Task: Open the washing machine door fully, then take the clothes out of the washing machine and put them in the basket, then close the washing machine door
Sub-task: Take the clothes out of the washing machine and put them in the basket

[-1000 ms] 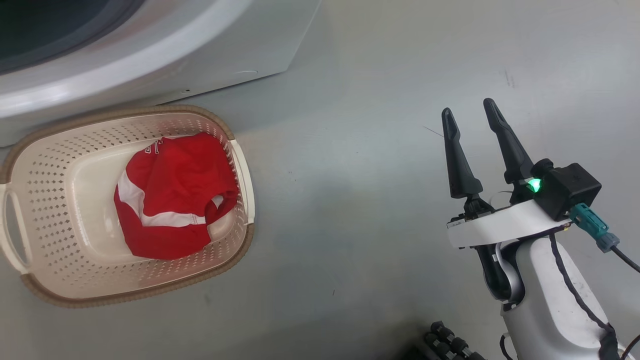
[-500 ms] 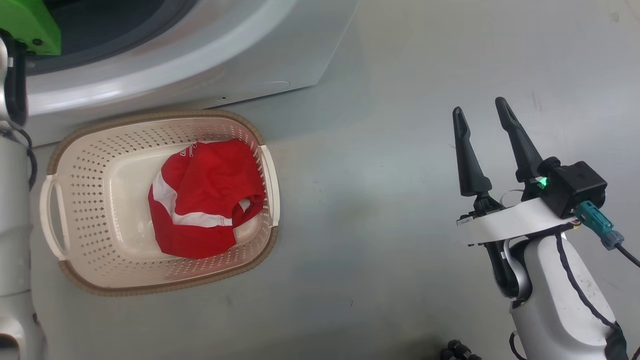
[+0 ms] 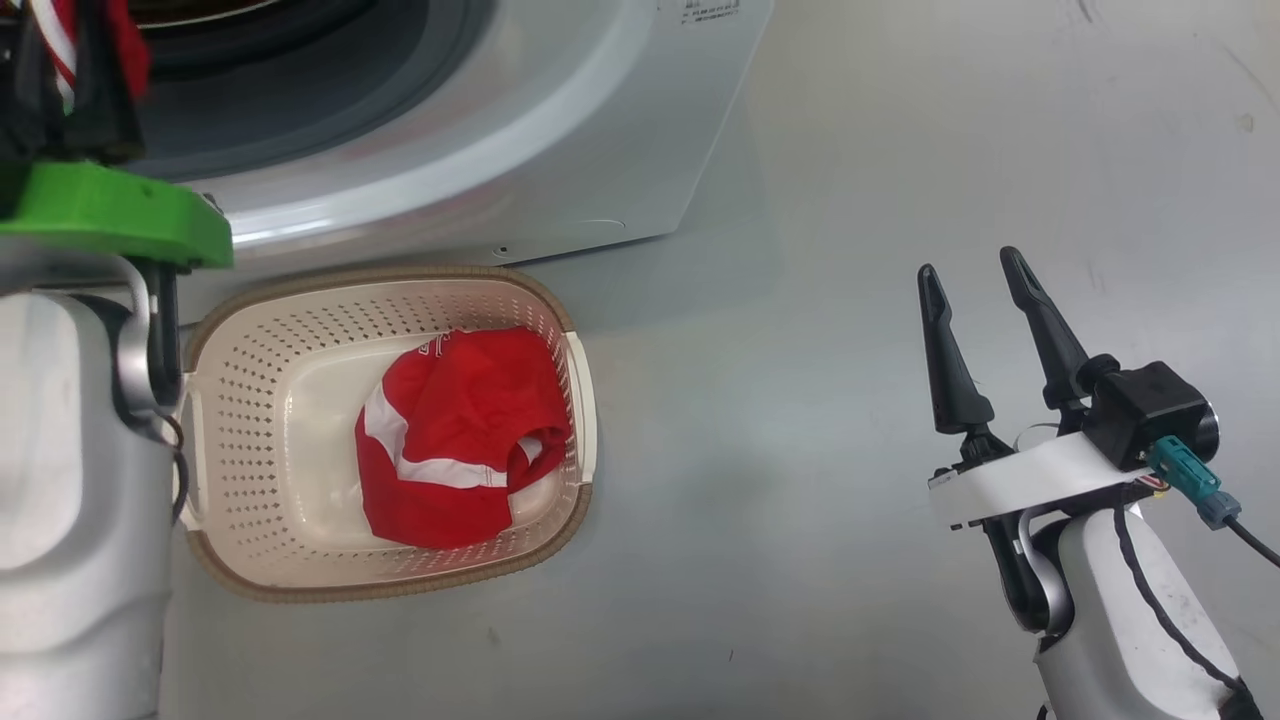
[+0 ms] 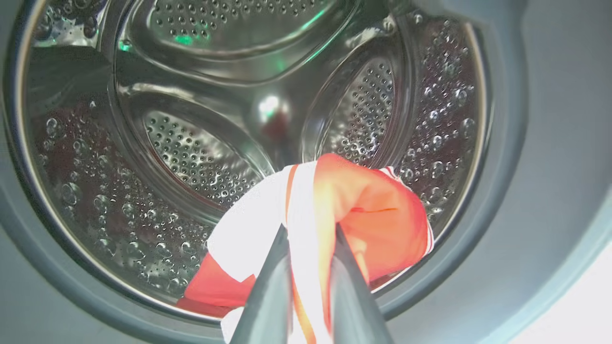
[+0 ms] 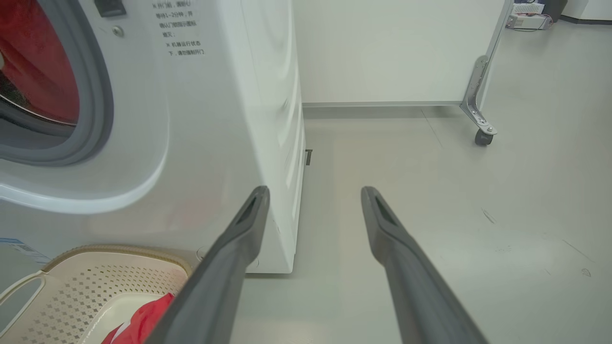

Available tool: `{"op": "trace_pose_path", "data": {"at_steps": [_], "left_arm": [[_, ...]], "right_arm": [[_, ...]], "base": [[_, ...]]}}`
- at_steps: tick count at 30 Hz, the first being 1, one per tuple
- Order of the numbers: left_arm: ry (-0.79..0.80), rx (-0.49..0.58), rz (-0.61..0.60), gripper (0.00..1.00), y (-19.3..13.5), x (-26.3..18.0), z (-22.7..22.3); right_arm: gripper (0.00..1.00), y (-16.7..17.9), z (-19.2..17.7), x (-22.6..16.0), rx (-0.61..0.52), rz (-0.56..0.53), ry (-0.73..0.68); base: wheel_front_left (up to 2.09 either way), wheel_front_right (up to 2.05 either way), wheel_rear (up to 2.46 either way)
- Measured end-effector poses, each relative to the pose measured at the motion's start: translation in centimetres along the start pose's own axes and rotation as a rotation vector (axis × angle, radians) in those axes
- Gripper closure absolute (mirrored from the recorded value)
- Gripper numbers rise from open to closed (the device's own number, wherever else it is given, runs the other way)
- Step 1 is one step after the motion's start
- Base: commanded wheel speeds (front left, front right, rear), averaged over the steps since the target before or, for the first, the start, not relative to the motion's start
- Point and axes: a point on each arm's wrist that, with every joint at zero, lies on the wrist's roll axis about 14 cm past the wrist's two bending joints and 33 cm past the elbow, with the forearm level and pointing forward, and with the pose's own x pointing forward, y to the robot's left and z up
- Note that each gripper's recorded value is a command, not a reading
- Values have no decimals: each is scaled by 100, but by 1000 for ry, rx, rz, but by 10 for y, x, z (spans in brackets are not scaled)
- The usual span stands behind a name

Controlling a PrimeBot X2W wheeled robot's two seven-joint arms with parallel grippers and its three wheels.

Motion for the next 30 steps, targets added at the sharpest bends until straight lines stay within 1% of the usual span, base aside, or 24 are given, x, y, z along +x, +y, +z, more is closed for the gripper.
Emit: {"op": "trace_pose_path", "data": {"at_steps": [6,12,15,20,24,26,30], "left_arm": [[-73,-27,10,100,-8,-34,19],[-84,-30,8,100,-14,-64,29],[-97,-31,4,100,-16,-72,37],[-168,-37,-1,100,-21,-91,66],[-215,-35,8,100,-17,-103,85],[-196,-37,11,100,-16,-108,82],[-90,-58,7,100,-20,-119,53]], "right_arm": [[0,-1,8,-12,-19,5,-10],[0,13,18,-18,-24,43,-35],[0,16,18,-22,-23,50,-34],[0,26,21,-31,-20,75,-40],[0,38,25,-33,-16,109,-53],[0,42,28,-33,-15,121,-60],[0,46,30,-33,-13,133,-66]], "base": [[0,0,0],[0,0,0],[0,0,0],[0,0,0],[0,0,0],[0,0,0],[0,0,0]]}}
